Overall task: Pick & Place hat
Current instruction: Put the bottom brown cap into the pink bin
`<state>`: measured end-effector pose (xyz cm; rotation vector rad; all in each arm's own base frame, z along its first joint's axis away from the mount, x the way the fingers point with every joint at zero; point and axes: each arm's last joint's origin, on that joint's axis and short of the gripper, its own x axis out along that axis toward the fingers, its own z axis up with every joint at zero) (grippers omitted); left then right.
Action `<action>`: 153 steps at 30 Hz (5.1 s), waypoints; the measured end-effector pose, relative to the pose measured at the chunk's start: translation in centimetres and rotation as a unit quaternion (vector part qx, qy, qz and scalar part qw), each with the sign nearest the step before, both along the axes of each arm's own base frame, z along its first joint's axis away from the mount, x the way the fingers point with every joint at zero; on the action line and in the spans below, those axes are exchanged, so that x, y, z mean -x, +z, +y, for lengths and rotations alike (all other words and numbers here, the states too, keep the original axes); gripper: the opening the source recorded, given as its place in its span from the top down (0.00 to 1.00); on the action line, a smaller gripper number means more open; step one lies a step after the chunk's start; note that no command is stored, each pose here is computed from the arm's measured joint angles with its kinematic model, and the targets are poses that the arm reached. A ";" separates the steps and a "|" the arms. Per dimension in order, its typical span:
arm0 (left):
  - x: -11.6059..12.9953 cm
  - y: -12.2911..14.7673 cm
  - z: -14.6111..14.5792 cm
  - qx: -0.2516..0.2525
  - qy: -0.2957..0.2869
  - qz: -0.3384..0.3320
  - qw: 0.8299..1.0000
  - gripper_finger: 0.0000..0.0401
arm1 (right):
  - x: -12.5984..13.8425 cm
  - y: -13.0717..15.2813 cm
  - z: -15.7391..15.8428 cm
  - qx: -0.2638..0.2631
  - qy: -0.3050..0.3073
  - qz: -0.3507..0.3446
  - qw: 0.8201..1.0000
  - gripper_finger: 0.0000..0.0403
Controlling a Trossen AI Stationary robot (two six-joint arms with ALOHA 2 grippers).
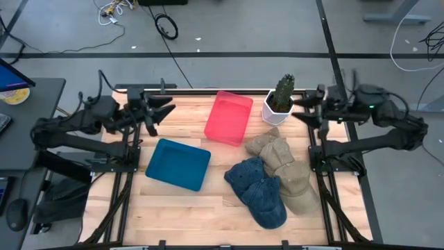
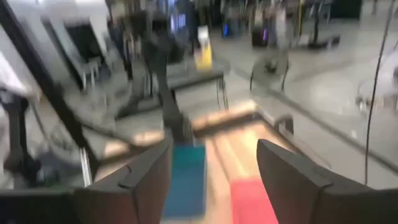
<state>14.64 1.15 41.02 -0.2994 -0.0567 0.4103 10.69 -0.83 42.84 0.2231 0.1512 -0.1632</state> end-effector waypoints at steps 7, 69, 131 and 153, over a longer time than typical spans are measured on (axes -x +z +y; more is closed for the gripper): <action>-0.8 -0.5 -0.1 0.028 -0.020 0.045 0.998 0.56 | -1.3 -2.3 0.4 -0.122 0.039 0.137 0.982 0.49; -7.3 -4.3 0.7 -0.028 -0.042 0.178 0.983 0.56 | -2.9 -20.0 8.3 -0.480 -0.124 0.519 0.696 0.51; -7.1 -4.3 2.4 -0.022 0.024 0.180 0.983 0.56 | -3.3 -10.2 7.2 -0.339 -0.023 0.538 0.771 1.00; -7.0 -4.3 2.5 -0.022 0.027 0.180 0.983 0.56 | -6.5 -5.4 6.1 -0.344 -0.032 0.369 0.863 1.00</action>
